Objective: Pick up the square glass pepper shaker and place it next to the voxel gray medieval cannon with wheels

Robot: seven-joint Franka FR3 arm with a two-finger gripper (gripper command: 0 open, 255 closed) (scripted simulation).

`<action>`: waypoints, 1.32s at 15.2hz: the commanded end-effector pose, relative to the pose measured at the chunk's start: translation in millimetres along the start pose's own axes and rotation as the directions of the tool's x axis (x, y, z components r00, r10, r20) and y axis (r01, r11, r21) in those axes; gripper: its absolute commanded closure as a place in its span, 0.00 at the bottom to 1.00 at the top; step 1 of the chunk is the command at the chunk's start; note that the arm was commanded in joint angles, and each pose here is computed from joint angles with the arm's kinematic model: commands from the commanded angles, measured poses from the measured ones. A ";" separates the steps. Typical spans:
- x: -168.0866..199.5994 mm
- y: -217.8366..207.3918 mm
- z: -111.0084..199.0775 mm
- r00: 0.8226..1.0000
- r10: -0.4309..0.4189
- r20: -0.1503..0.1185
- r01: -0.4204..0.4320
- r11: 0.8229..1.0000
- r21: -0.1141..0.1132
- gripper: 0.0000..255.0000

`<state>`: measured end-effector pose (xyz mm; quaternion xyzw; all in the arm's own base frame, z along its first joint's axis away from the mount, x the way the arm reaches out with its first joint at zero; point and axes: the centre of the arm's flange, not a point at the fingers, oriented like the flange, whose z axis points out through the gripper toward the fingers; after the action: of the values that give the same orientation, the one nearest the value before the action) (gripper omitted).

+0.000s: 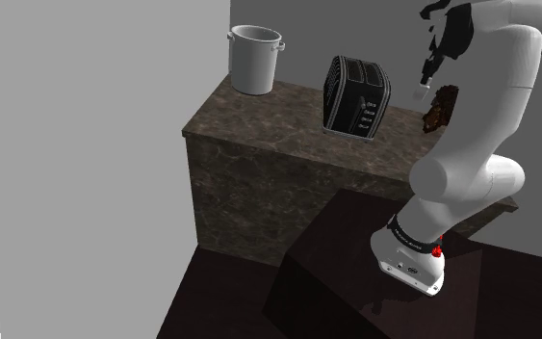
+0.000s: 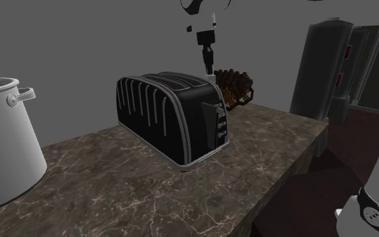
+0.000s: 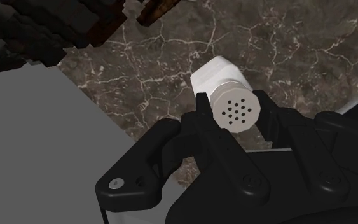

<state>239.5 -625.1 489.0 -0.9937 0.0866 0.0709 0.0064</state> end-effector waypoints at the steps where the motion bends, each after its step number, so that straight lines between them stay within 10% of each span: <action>1: 2.0 0.3 11.1 1.000 0.000 0.000 0.000 1.000 0.000 1.00; 20: 16.3 0.3 110.4 1.000 0.000 0.000 0.000 1.000 0.000 1.00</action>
<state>240.6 -625.5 382.6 -0.9937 0.0866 0.0710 0.0064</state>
